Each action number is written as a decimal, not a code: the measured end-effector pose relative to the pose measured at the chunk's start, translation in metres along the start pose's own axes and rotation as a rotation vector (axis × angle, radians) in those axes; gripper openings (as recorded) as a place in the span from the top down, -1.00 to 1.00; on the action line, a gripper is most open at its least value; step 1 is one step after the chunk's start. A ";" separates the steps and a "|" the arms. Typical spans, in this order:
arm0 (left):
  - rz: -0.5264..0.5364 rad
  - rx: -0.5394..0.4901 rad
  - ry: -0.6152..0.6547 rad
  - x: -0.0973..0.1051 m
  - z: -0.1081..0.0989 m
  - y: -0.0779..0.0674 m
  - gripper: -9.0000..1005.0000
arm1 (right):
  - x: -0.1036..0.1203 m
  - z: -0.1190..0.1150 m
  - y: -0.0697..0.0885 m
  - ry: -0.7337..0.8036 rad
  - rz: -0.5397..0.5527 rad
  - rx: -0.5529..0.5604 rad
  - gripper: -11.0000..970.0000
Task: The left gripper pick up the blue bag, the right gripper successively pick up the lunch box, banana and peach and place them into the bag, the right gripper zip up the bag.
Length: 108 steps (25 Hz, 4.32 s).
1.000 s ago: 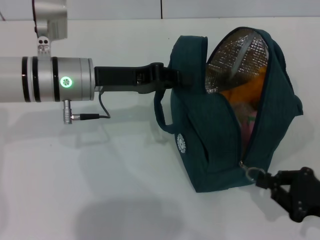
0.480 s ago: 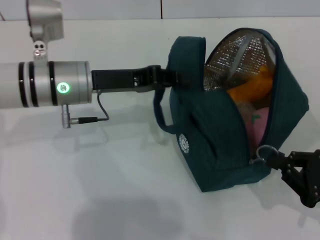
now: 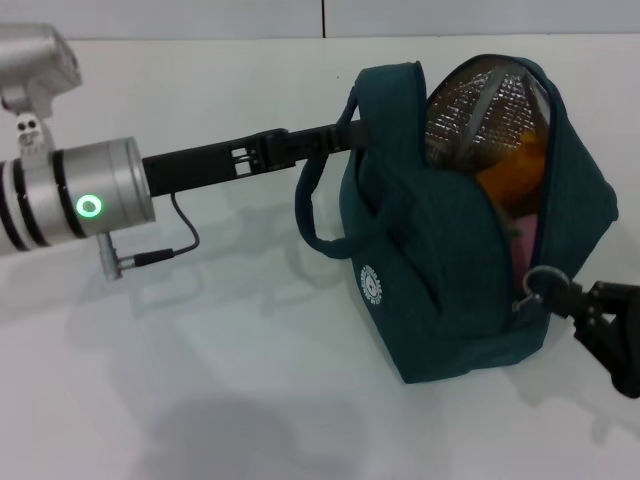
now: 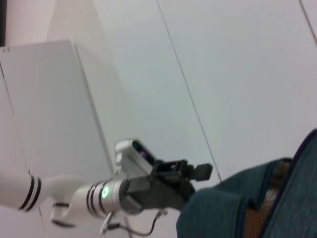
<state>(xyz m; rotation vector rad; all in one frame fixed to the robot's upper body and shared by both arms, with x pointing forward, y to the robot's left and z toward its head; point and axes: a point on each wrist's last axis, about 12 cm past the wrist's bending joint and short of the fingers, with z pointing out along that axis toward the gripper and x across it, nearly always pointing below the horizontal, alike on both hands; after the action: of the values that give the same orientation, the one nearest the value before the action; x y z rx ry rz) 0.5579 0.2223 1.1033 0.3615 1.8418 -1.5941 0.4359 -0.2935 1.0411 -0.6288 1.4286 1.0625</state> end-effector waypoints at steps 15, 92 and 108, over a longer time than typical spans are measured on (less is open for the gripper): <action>0.282 0.098 -0.111 0.057 -0.037 -0.010 -0.48 | -0.029 0.029 -0.014 -0.238 -0.012 0.008 0.95; 0.581 0.046 -0.040 0.072 -0.002 0.004 0.86 | -0.072 0.121 -0.067 -0.264 0.072 0.048 0.97; 0.561 0.061 -0.053 0.084 -0.020 -0.001 0.87 | -0.083 0.120 -0.076 -0.176 0.119 0.006 0.89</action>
<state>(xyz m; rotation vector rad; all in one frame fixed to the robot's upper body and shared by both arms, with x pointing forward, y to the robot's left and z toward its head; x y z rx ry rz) 0.4892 0.2235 1.0511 0.7778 1.4771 -1.2529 0.5727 -0.2385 1.1153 -0.4388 1.3276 1.1763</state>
